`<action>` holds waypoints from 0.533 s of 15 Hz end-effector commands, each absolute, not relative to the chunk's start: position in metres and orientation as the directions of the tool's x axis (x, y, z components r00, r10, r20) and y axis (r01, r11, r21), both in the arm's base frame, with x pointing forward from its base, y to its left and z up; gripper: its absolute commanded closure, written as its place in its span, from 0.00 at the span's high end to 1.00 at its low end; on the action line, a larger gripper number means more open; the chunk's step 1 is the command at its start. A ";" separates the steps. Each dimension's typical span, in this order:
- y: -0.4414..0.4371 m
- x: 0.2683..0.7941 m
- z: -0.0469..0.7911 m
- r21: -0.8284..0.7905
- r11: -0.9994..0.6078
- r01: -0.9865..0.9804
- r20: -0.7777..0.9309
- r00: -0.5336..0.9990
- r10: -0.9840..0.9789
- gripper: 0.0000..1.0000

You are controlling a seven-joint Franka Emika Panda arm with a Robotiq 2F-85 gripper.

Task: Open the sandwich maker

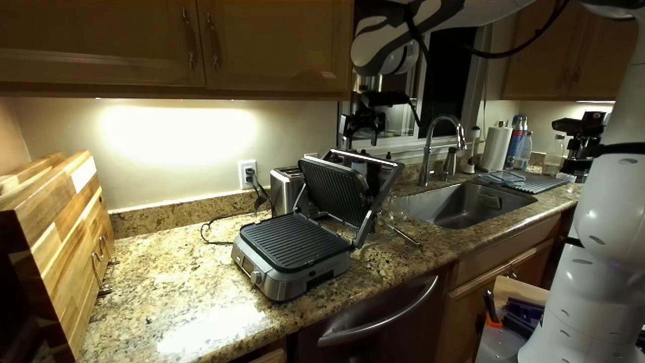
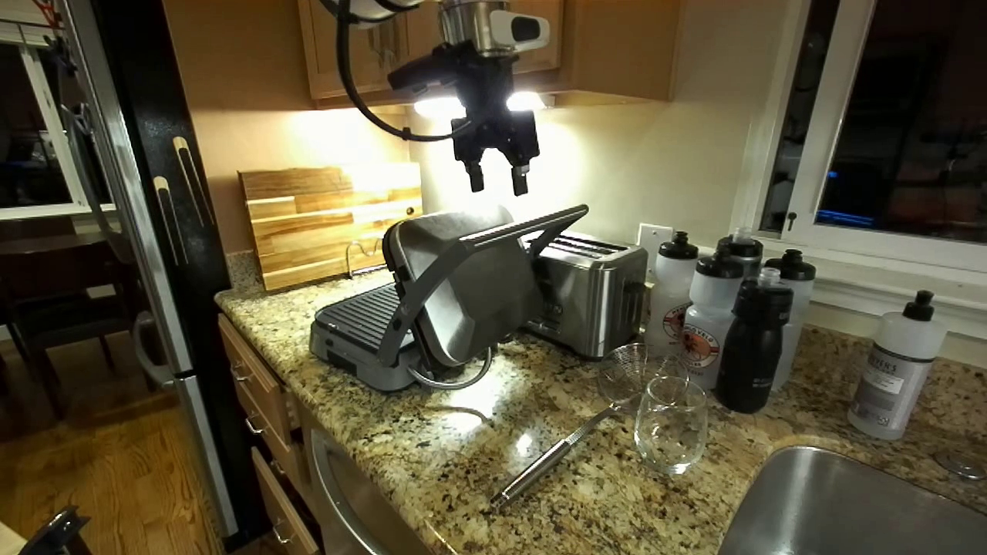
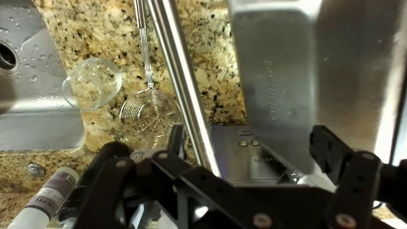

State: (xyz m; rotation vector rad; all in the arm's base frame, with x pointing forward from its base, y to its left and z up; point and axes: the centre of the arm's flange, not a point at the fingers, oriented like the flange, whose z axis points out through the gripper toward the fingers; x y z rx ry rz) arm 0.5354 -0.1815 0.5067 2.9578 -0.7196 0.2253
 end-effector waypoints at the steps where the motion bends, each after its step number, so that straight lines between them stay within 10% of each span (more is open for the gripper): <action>1: -0.150 0.511 0.543 0.008 -0.905 -0.425 0.120 0.899 -0.421 1.00; 8: -0.124 0.520 0.550 0.023 -0.920 -0.392 0.139 0.912 -0.385 1.00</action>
